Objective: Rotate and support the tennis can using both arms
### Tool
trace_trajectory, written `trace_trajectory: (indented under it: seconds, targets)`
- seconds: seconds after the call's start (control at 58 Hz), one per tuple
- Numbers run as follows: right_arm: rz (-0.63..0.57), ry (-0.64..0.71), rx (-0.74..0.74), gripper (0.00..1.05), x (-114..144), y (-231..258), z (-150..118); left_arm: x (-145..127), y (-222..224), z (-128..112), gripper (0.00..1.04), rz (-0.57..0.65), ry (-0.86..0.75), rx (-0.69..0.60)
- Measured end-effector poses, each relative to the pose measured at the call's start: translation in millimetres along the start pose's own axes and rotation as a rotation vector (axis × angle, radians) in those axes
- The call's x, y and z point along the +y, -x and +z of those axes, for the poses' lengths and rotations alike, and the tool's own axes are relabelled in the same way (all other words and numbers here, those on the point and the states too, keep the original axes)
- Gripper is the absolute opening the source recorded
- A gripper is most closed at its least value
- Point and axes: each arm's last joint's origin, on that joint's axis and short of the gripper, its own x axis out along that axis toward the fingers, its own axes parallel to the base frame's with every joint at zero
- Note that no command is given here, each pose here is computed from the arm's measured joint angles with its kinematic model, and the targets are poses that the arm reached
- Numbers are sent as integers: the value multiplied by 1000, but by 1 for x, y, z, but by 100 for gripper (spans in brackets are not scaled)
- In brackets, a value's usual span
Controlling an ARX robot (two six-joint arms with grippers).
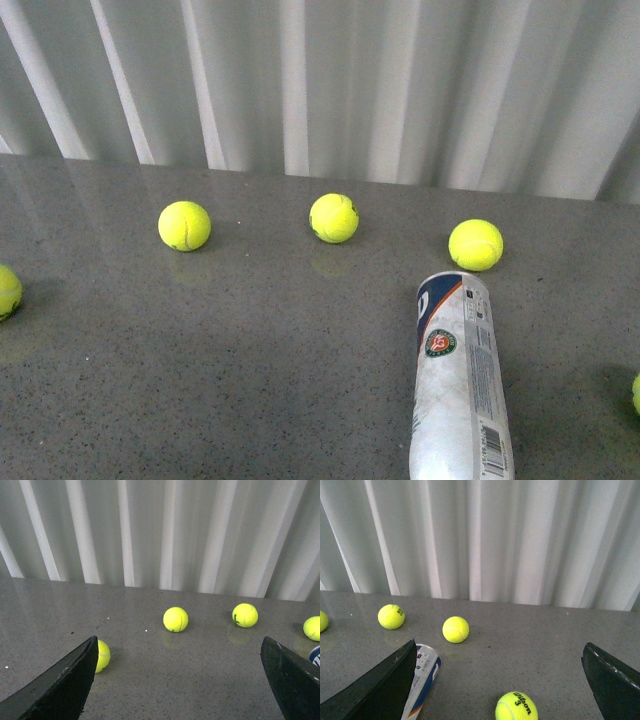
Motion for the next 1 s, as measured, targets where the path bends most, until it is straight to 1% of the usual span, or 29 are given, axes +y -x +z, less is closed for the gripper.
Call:
trace_trajectory:
  seconds: [1.0]
  targets:
    - [0,0,0,97,0,0,0,0,0,0,98,0,0,0]
